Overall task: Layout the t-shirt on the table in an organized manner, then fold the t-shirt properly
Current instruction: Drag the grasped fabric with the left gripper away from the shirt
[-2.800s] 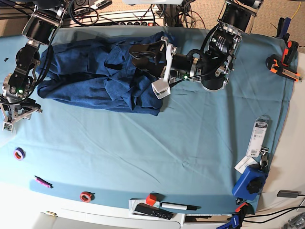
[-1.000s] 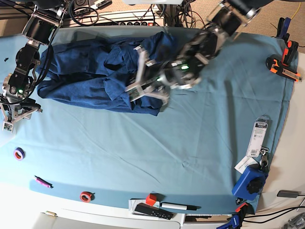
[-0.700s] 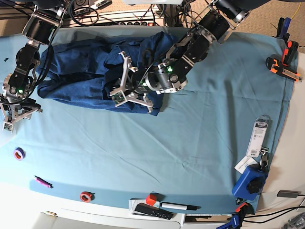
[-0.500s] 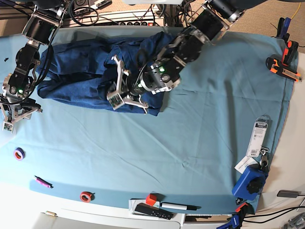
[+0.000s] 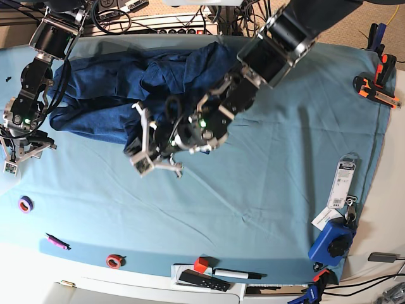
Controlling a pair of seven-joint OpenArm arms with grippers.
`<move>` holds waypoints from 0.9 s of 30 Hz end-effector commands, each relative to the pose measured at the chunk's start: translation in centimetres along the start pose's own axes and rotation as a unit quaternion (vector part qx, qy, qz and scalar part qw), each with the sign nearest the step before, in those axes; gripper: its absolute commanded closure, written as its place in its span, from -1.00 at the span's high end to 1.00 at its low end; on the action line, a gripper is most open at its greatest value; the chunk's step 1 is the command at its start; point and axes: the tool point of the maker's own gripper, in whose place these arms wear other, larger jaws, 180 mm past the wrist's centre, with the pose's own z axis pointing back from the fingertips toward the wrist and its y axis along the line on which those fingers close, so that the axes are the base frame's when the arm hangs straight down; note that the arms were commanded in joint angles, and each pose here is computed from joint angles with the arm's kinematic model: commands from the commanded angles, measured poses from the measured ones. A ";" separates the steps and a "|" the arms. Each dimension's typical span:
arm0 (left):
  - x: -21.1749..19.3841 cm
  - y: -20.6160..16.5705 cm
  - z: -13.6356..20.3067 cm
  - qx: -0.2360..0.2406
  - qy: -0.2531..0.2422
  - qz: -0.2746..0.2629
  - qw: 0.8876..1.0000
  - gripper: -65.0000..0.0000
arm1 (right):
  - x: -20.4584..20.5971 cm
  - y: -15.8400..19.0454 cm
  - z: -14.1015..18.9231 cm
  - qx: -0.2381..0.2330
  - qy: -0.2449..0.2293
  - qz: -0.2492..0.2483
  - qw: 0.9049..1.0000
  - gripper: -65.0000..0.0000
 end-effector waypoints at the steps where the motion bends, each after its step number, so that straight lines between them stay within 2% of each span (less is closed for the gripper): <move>1: 2.6 0.0 -0.1 -0.004 -0.032 -0.009 0.999 -1.00 | 2.0 -1.2 0.4 -0.014 -0.028 -0.001 1.000 -0.05; 4: 2.0 0.2 0.0 -0.003 -0.016 -0.010 1.000 -0.95 | 1.9 -1.2 0.4 -0.014 -0.028 0.000 1.000 -0.05; 6: 1.0 -0.1 0.0 -0.012 0.009 -0.016 1.000 -0.75 | 1.9 -1.2 0.4 -0.014 -0.027 0.000 1.000 -0.05; 9: -0.5 -1.2 0.2 -0.044 0.051 -0.035 0.997 -0.28 | 1.9 -1.2 0.4 -0.014 -0.028 0.000 1.000 -0.05; 11: -1.8 -1.2 0.4 -0.046 0.087 -0.039 0.994 -0.20 | 1.9 -1.2 0.4 -0.014 -0.028 0.000 1.000 -0.05; 12: -2.3 -1.1 0.5 -0.044 0.101 -0.040 0.993 -0.23 | 1.9 -1.2 0.4 -0.014 -0.028 0.000 1.000 -0.05; 13: -2.2 -0.9 0.8 -0.044 0.102 -0.039 0.993 -0.38 | 1.9 -1.2 0.4 -0.014 -0.028 0.000 0.999 -0.05; 15: -1.1 -1.1 1.7 -0.057 0.072 -0.019 0.996 -0.94 | 1.9 -1.2 0.4 -0.014 -0.029 0.000 0.999 -0.05; 16: -0.4 -1.2 2.4 -0.067 0.052 -0.011 0.996 -1.00 | 1.9 -1.2 0.4 -0.014 -0.029 0.000 0.999 -0.05; 19: 0.6 -0.4 4.3 -0.064 0.031 -0.017 0.997 -1.00 | 1.9 -1.2 0.3 -0.014 -0.029 0.001 0.999 -0.05; 24: -3.7 1.7 7.1 -0.050 0.093 -0.021 0.994 -1.00 | 1.9 -1.2 0.3 -0.014 -0.029 0.001 0.999 -0.05; 27: -7.2 1.5 8.8 -0.055 0.121 0.003 0.991 -1.00 | 1.9 -1.2 0.3 -0.014 -0.030 0.001 0.999 -0.05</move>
